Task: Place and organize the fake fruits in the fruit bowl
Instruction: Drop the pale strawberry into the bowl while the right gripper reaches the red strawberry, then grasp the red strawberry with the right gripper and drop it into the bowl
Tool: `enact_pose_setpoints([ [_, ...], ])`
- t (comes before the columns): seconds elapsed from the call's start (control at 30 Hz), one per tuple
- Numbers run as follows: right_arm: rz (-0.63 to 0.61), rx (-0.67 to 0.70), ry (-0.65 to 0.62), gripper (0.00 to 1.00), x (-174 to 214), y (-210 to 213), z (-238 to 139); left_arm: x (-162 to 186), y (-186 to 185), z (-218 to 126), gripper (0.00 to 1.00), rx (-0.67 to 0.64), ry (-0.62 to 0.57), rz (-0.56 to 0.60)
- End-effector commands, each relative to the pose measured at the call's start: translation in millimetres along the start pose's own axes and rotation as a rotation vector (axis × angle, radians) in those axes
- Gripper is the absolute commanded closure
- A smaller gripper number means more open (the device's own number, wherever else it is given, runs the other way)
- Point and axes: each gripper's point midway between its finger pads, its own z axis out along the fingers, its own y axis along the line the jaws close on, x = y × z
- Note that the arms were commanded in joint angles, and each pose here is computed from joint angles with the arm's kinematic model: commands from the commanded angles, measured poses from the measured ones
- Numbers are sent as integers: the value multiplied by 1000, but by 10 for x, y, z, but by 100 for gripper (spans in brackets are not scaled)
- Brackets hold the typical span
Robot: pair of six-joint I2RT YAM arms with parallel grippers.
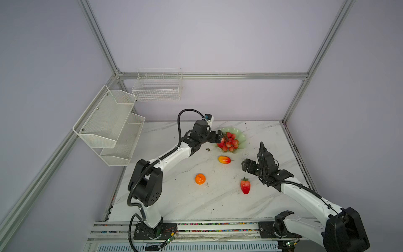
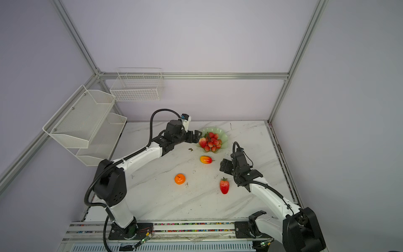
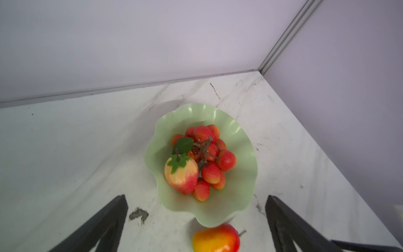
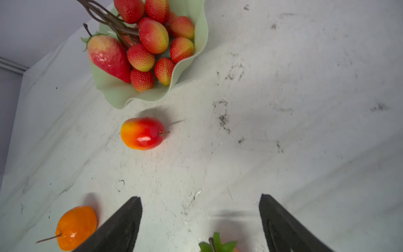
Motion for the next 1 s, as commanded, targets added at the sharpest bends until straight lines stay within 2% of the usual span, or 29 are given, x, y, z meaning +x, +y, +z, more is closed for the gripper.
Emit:
enact_pose_setpoints([
  [0.0, 34, 137, 87, 12, 421, -278, -45, 568, -229, -343, 0, 157, 102, 66],
  [0.1, 54, 148, 128, 12, 683, -316, -66, 977, -406, -736, 0, 252, 150, 80],
  [0.2, 68, 139, 130, 12, 783, -329, -140, 1294, -534, -1036, 0, 309, 186, 96],
  [0.33, 48, 125, 152, 12, 857, -335, -159, 1487, -617, -1258, 0, 357, 203, 97],
  [0.53, 3, 106, 196, 21, 947, -251, -23, 1540, -607, -1229, 0, 344, 218, 100],
  [0.67, -17, 132, 218, 32, 960, -235, 41, 1497, -630, -1166, 0, 344, 221, 110],
  [0.8, -25, 142, 227, 38, 967, -234, 60, 1469, -643, -1120, 0, 344, 217, 120],
  [0.87, -24, 143, 229, 46, 973, -236, 63, 1463, -627, -1092, 0, 333, 212, 125],
  [0.97, -23, 136, 238, 48, 975, -213, 53, 1422, -601, -1072, 0, 312, 198, 135],
])
